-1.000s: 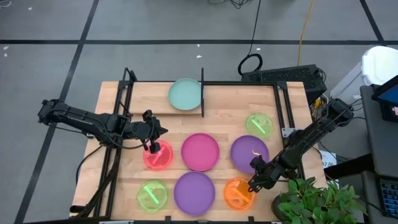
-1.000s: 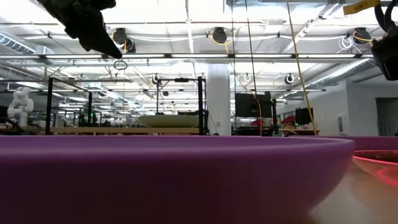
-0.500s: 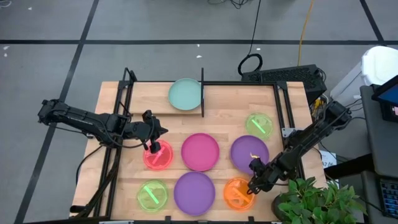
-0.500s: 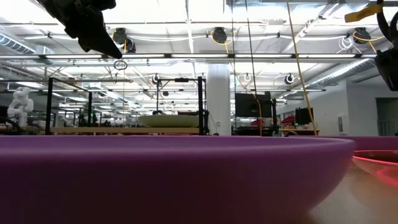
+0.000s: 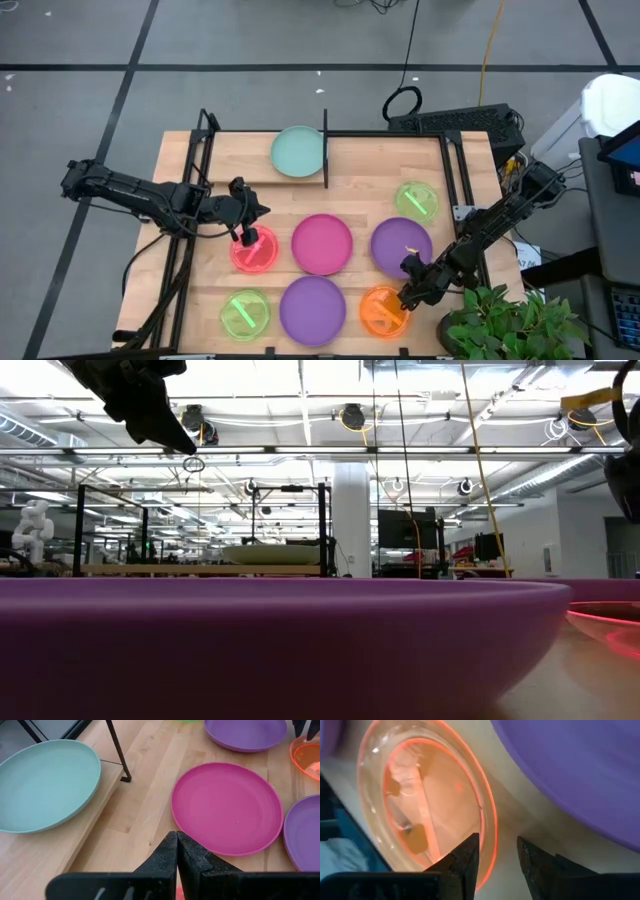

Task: Place and stack plates onto a shelf
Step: Put the transparent orange plate on the shelf

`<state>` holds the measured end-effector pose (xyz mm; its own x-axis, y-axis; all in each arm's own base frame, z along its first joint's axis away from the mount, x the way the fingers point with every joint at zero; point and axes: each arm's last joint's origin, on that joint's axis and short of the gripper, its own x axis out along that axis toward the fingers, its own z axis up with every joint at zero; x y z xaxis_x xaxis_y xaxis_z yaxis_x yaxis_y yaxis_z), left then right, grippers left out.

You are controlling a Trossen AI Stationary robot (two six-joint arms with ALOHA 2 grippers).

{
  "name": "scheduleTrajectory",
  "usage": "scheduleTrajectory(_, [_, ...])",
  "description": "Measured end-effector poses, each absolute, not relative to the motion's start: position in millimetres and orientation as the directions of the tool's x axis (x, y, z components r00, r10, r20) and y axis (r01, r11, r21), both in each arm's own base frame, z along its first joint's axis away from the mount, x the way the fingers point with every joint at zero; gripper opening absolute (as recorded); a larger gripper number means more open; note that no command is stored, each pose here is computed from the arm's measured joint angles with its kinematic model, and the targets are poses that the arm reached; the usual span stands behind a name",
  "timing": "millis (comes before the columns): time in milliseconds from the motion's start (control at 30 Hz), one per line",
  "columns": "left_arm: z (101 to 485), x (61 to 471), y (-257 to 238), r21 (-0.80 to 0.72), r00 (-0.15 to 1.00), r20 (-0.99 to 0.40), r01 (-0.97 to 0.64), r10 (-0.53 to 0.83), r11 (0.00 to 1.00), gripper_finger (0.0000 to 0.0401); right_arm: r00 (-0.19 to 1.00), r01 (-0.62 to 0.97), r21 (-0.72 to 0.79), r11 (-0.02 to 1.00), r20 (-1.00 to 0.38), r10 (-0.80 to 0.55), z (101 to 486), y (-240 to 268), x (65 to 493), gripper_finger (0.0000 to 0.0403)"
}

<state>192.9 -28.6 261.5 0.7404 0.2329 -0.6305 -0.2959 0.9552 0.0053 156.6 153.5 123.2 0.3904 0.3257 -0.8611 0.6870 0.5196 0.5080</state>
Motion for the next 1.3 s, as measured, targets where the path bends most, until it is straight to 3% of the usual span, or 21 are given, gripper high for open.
scheduleTrajectory(200, [261.5, 192.9, -28.6, 0.006, 0.74, -0.631, -0.296, 0.233, 0.955, 0.0008, 0.407, 0.67, 0.521, 0.53, -0.854, 0.325, 117.7, 150.6, 154.2, 0.0107])
scheduleTrajectory(600, [261.5, 192.9, -28.6, 0.007, 0.74, -0.63, -0.294, 0.233, 0.956, 0.0008, 0.426, 0.636, 0.546, 0.545, -0.837, 0.342, 118.1, 152.6, 155.5, 0.0004])
scheduleTrajectory(1300, [261.7, 193.0, -28.2, 0.015, 0.74, -0.627, -0.298, 0.241, 0.954, 0.0008, 0.562, 0.435, 0.651, 0.622, -0.736, 0.377, 144.2, 171.0, 172.1, 0.0])
